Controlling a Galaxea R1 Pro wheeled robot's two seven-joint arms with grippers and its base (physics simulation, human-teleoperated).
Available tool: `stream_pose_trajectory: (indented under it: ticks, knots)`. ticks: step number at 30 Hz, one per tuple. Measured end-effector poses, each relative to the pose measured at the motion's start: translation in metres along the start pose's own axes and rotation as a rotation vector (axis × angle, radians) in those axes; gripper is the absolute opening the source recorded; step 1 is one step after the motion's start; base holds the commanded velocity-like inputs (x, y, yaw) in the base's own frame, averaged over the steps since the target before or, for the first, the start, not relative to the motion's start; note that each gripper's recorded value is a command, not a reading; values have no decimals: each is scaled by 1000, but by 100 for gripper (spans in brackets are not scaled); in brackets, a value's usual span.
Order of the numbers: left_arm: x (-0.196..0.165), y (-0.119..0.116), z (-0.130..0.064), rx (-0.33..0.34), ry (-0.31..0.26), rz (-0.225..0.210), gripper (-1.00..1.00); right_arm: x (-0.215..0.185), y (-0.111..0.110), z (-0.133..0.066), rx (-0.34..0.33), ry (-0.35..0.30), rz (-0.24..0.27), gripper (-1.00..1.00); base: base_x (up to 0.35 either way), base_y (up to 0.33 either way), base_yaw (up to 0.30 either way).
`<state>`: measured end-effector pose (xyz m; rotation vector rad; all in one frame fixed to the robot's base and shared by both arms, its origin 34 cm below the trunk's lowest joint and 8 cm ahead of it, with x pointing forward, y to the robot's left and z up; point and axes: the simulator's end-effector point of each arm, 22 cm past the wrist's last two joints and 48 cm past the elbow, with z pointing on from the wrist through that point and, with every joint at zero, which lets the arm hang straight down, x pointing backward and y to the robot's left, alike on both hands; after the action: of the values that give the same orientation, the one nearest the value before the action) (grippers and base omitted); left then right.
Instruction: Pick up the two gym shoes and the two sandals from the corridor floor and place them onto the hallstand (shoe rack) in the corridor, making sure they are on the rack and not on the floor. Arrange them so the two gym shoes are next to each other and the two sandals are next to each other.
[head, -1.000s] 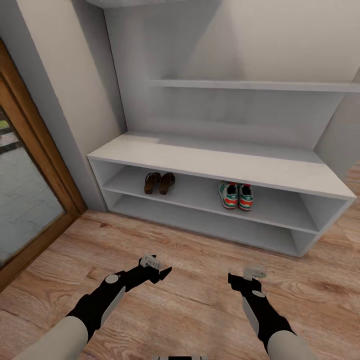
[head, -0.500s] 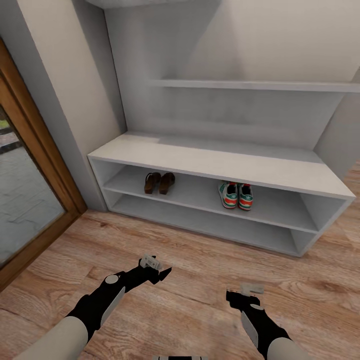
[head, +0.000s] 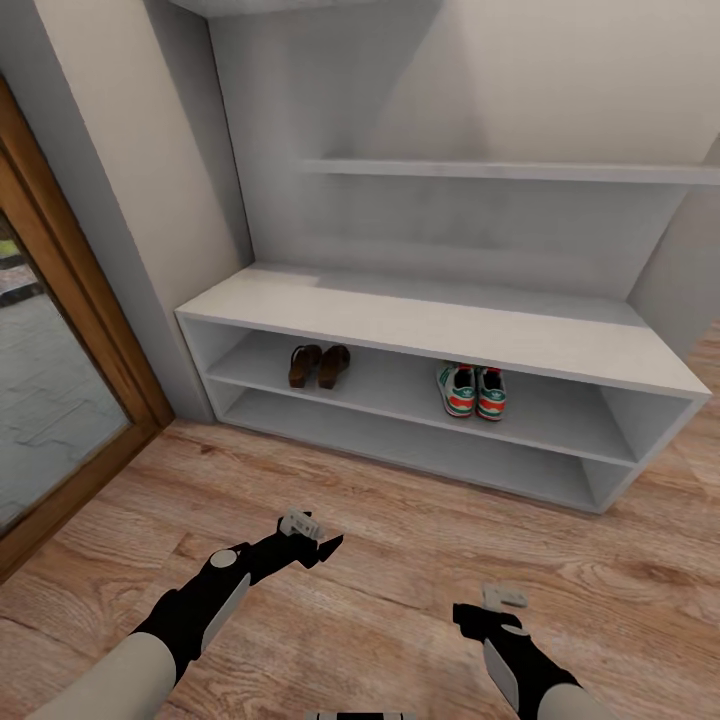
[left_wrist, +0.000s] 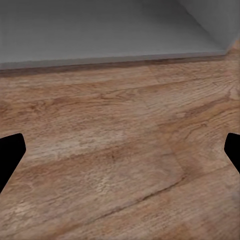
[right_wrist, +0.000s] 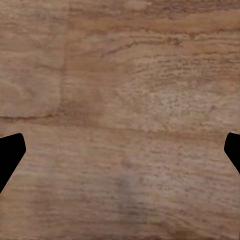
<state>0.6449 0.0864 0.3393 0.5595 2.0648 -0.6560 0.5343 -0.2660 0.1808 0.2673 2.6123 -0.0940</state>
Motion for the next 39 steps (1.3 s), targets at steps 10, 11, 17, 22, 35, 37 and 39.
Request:
stream_pose_trajectory:
  ticks: [10,11,17,22,35,37,39]
  knots:
    - [0,-1,1,1,0,0,100,62,3,-3,-7,129,-20,100,0,0,0]
    - [0,-1,1,1,0,0,100,65,3,-3,-7,134,-21,100,0,0,0]
    - [0,-1,1,1,0,0,100,73,3,-5,-9,153,-24,100,0,0,0]
    - [0,-1,1,1,0,0,100,76,4,-5,-10,158,-25,100,0,0,0]
    - [0,-1,1,2,0,0,100,78,4,-5,-10,162,-25,100,0,0,0]
    - [0,-1,1,1,0,0,100,77,4,-5,-10,162,-25,100,0,0,0]
    - [0,-1,1,2,0,0,100,78,3,-5,-9,162,-26,100,0,0,0]
